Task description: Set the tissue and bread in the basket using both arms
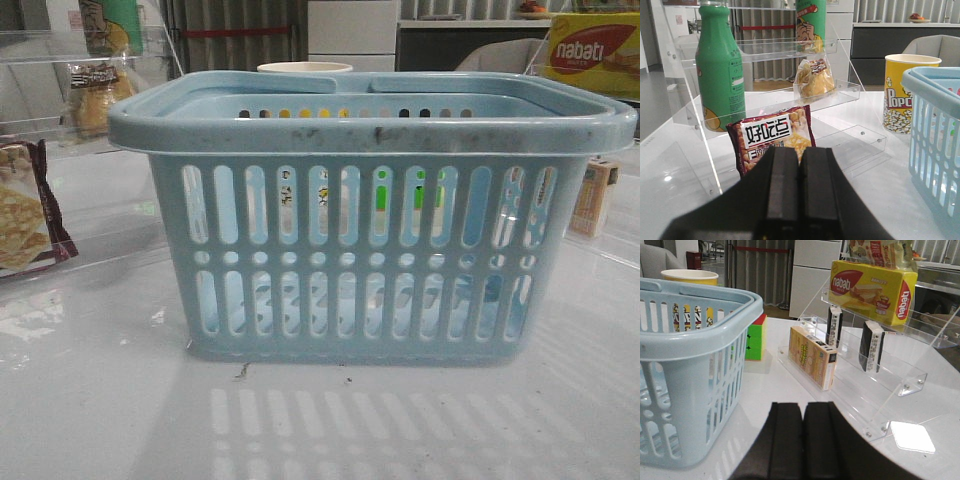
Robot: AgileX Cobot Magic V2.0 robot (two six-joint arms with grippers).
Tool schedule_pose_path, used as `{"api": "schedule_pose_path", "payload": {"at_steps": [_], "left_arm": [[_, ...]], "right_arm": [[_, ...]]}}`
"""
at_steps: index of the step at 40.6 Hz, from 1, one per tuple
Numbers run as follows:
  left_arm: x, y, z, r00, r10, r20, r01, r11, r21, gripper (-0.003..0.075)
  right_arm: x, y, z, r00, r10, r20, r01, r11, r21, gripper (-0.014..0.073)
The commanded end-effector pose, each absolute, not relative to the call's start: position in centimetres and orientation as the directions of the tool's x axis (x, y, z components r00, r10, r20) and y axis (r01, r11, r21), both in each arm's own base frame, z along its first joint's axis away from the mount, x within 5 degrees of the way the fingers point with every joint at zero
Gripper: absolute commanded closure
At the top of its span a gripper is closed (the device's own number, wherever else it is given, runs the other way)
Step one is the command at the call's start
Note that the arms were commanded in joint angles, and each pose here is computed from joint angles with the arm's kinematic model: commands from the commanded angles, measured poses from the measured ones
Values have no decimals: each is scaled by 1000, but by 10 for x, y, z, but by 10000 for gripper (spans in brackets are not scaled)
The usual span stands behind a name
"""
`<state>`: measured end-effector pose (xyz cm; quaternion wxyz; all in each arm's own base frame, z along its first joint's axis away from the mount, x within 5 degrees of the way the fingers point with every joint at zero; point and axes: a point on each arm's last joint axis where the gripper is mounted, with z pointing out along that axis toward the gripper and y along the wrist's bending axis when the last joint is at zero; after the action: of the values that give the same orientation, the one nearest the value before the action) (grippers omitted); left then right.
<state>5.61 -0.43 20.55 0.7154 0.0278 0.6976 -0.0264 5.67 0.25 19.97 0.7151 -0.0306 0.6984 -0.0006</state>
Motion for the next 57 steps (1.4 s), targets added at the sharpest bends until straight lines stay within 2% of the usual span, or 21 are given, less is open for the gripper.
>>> {"api": "schedule_pose_path", "payload": {"at_steps": [1,25,33,41,49,57], "left_arm": [[54,-4,215,131,-10,-991,77,997,0,629],[54,-4,215,132,-11,-991,77,997,0,629],[53,-4,222,205,-16,-979,79,997,0,629],[45,-4,252,325,-38,-945,83,997,-12,629],[31,-2,301,323,-33,-946,79,997,-8,629],[31,-2,354,249,-25,-968,74,997,-6,629]], "right_arm": [[55,2,209,131,-38,-991,-29,999,-42,540],[55,2,209,131,-38,-991,-29,999,-42,540],[54,2,212,166,-37,-985,-27,999,-42,540],[46,2,248,264,-34,-964,-23,999,-41,540],[31,1,305,316,-32,-948,-22,999,-41,540],[35,1,355,241,-35,-970,-27,999,-42,540]]}}
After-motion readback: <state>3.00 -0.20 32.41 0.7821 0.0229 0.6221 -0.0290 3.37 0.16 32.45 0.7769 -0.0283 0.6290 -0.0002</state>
